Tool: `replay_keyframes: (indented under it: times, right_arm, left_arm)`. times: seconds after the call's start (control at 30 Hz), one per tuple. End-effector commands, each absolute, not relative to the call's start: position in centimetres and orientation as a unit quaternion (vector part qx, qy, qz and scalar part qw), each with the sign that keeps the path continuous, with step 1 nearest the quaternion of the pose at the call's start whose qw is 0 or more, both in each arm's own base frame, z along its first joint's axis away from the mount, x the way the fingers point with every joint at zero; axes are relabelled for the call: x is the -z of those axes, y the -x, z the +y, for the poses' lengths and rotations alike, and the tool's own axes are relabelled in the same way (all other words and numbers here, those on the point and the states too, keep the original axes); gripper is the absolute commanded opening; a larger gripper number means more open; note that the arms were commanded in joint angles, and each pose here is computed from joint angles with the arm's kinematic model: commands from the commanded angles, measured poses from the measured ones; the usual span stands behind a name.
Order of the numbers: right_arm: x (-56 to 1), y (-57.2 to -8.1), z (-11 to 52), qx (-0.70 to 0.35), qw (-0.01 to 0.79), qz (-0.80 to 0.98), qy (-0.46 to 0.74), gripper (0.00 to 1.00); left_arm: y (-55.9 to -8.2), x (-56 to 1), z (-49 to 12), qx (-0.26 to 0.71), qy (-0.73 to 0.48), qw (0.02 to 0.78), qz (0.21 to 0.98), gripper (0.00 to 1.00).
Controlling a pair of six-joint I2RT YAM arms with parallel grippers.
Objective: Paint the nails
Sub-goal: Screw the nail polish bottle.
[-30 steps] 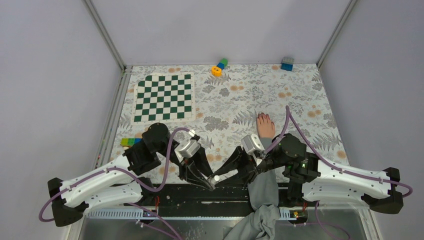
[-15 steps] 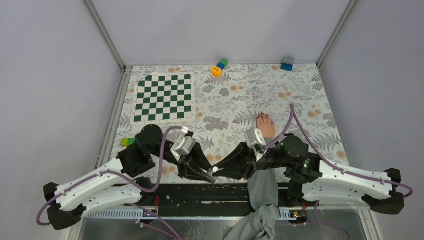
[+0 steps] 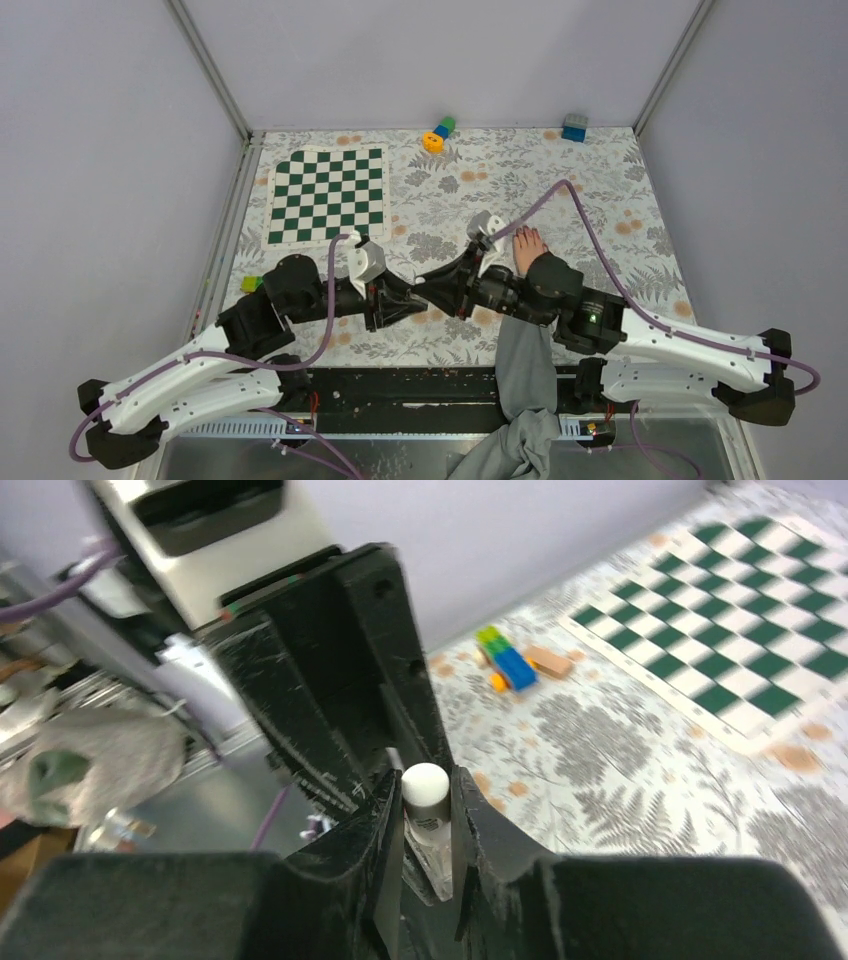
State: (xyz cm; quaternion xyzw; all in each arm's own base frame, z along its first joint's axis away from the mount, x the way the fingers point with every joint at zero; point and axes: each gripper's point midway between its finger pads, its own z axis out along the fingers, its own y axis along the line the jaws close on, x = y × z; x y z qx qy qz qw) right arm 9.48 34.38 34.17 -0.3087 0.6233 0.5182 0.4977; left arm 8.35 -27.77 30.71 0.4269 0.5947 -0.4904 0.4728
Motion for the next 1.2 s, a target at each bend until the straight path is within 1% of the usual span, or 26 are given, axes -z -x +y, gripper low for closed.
replay_keyframes:
  times: [0.0,0.13,0.3,0.53,0.67,0.7,0.77,0.83,0.93,0.97,1.0,1.17]
  right_arm:
    - [-29.1,-10.2,36.4,-0.466,0.409,0.737,0.27,0.0]
    - [-28.4,-11.5,37.4,-0.442,0.391,0.776,0.223,0.0]
    - [-27.2,-13.6,38.1,-0.404,0.395,0.811,0.154,0.0]
    - [-27.7,-16.4,38.3,-0.356,0.45,0.814,0.085,0.0]
    - [-28.4,-16.9,37.7,-0.36,0.472,0.802,0.072,0.0]
    - [-28.6,-16.9,37.5,-0.362,0.475,0.799,0.073,0.05]
    - [-29.0,-16.9,37.1,-0.367,0.482,0.792,0.073,0.31]
    - [-29.7,-17.0,36.3,-0.375,0.493,0.783,0.065,0.46]
    - [-30.8,-17.5,35.0,-0.367,0.52,0.769,0.064,0.65]
    - [-31.3,-17.7,34.4,-0.36,0.53,0.765,0.066,0.7]
    - [-31.8,-17.8,33.9,-0.354,0.539,0.761,0.067,0.72]
    - [-33.8,-17.9,31.0,-0.352,0.574,0.736,0.073,0.77]
  left_arm:
    - [-15.0,-32.4,-26.5,0.385,-0.331,0.585,0.632,0.0]
    - [-17.0,-31.8,-25.2,0.342,-0.289,0.601,0.662,0.0]
    - [-18.6,-30.9,-24.0,0.3,-0.251,0.609,0.69,0.0]
    - [-19.4,-29.7,-23.8,0.276,-0.242,0.6,0.711,0.0]
    - [-19.3,-29.7,-24.0,0.281,-0.246,0.598,0.709,0.0]
    - [-19.2,-29.9,-24.1,0.284,-0.248,0.599,0.707,0.0]
    - [-18.8,-30.2,-24.4,0.295,-0.256,0.6,0.698,0.0]
    - [-18.1,-30.6,-24.9,0.316,-0.273,0.597,0.686,0.0]
    - [-16.8,-31.2,-25.7,0.35,-0.295,0.594,0.661,0.0]
    - [-16.3,-31.5,-26.0,0.362,-0.304,0.593,0.652,0.0]
    - [-15.8,-31.8,-26.3,0.374,-0.313,0.59,0.643,0.0]
    - [-12.2,-33.2,-27.9,0.446,-0.381,0.565,0.581,0.0]
